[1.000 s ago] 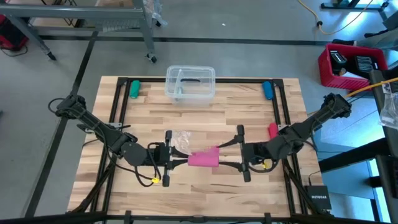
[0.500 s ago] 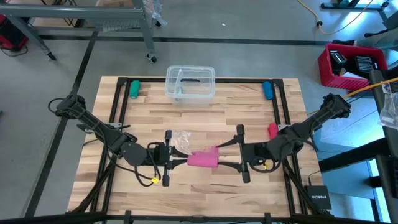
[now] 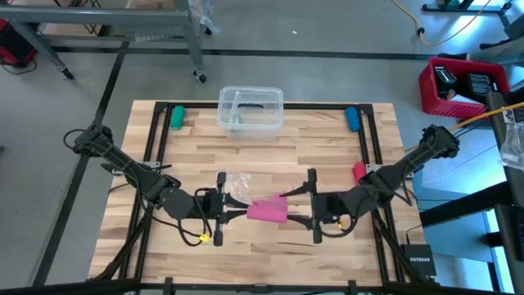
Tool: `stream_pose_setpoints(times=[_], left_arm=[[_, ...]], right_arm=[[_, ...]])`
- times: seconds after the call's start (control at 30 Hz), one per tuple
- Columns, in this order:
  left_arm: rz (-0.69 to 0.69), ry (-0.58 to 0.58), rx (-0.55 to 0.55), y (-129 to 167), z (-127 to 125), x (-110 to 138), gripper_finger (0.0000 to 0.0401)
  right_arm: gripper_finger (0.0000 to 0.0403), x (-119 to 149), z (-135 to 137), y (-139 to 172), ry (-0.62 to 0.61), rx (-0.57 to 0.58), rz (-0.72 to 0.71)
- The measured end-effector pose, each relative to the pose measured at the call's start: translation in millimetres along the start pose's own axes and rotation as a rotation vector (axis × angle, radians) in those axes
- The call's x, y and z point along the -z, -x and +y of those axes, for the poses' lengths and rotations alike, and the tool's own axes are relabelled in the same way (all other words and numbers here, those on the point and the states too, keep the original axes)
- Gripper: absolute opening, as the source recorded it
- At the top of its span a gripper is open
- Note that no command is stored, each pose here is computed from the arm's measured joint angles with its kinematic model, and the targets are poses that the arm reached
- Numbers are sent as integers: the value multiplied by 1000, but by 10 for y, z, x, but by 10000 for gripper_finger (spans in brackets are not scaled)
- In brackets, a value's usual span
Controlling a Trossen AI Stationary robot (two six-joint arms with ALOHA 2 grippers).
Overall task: Roll bandage
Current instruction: Roll the pink bandage
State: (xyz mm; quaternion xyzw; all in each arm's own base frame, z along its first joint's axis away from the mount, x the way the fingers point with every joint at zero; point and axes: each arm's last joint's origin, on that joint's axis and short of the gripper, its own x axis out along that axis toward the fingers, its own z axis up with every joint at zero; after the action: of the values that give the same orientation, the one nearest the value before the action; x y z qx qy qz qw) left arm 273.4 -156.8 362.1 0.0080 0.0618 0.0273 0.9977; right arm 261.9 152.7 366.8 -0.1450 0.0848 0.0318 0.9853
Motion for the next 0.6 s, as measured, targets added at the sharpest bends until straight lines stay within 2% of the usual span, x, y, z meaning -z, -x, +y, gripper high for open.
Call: stream_pose_setpoints(times=[0.4, 0.6], left_arm=[[-5, 33, -15, -27, 42, -7, 15], [0, 7, 26, -54, 76, -11, 13]], right_arm=[[248, 35, 26, -37, 12, 9, 21], [248, 36, 28, -36, 16, 5, 22]])
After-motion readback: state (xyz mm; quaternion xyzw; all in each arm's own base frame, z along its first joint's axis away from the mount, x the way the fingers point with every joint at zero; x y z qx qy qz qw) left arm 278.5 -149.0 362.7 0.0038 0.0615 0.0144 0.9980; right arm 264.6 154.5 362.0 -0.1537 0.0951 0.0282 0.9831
